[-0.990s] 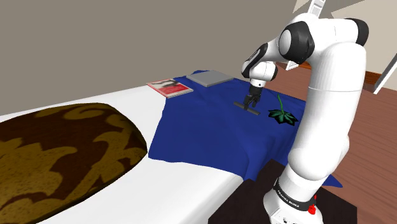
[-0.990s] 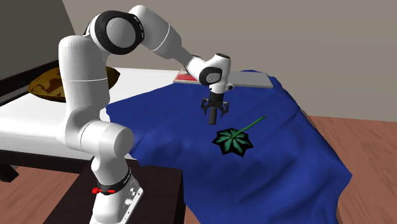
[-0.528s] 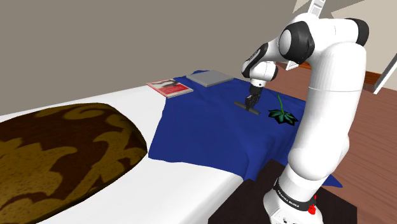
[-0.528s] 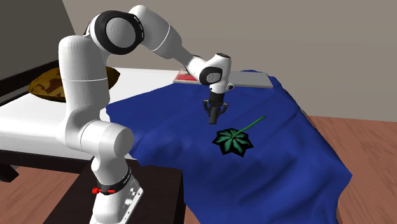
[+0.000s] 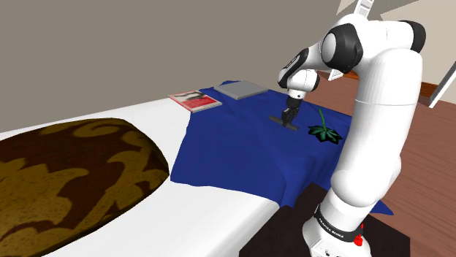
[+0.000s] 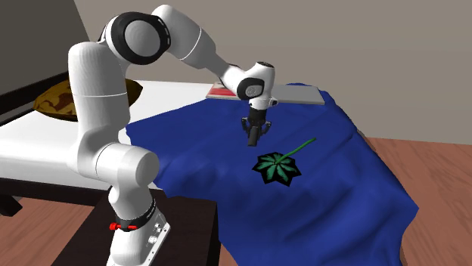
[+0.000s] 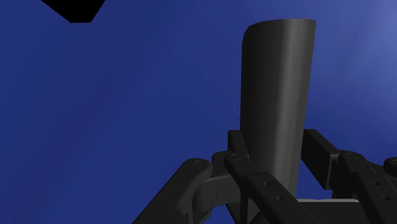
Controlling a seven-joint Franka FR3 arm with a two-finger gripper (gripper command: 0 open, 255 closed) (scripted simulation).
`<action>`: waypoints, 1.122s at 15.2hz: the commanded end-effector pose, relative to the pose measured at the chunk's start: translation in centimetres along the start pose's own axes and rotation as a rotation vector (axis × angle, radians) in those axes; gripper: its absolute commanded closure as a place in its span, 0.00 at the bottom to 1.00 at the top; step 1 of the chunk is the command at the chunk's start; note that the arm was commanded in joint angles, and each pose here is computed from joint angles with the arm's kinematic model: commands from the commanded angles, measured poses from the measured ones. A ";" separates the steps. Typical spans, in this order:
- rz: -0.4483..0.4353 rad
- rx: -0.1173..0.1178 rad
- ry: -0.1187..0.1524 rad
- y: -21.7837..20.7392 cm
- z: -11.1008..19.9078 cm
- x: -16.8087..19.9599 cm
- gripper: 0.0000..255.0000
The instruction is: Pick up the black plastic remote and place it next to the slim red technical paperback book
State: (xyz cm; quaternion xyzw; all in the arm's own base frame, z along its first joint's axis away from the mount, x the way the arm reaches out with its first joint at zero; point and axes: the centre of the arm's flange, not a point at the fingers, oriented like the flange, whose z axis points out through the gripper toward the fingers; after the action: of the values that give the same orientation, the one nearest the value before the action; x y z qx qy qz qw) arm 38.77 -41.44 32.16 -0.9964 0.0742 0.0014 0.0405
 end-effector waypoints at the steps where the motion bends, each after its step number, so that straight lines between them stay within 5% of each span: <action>1: 0.000 0.001 -0.001 -0.1 -0.9 0.0 1.00; 17: 0.000 0.001 -0.001 -2.8 -7.9 1.5 1.00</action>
State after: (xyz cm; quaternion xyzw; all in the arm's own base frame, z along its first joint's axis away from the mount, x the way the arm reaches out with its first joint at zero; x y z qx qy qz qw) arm 40.03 -40.27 40.21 -0.9964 0.0739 0.0018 0.0409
